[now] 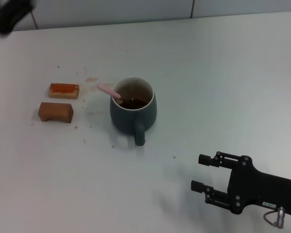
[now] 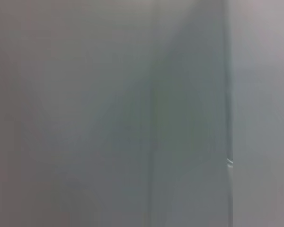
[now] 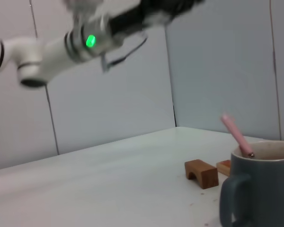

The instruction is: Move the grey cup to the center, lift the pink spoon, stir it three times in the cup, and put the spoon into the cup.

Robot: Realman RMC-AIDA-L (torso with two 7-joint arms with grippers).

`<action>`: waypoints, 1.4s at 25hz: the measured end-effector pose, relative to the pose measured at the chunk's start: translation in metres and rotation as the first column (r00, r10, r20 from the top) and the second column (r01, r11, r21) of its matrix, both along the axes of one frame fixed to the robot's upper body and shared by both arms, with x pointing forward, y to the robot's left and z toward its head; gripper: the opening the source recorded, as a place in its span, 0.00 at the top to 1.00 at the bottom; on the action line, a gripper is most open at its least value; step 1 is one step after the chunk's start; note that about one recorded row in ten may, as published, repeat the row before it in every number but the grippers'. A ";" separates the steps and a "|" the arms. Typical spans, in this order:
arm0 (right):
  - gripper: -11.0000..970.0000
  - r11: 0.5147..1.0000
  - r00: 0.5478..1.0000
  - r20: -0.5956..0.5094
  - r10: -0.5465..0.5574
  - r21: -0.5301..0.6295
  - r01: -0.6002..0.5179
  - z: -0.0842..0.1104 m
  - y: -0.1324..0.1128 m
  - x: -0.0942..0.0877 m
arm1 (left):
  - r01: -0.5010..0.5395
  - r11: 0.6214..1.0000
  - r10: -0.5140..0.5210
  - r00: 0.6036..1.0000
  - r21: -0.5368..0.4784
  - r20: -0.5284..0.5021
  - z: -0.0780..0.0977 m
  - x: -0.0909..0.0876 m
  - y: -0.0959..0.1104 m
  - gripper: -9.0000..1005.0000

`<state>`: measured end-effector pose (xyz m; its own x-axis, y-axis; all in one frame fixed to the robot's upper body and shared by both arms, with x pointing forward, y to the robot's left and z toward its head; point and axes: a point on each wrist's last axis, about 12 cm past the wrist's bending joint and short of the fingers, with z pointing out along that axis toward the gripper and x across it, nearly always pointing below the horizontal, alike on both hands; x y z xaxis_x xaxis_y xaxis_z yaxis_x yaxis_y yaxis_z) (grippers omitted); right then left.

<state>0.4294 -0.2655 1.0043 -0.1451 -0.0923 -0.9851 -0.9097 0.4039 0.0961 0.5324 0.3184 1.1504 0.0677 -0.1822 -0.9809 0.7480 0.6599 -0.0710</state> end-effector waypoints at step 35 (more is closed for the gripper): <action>0.35 0.998 0.999 0.028 -0.017 -0.065 0.018 -0.005 0.006 0.012 | 0.046 0.977 -0.008 0.984 0.209 -0.177 -0.148 -0.131 -0.012 0.16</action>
<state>0.4413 -0.2597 0.9995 -0.1202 -0.1540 -0.9807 -0.9044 0.4243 0.0442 0.4012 0.3068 1.0028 -0.1093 0.0307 -0.9935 0.7543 0.6536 -0.0628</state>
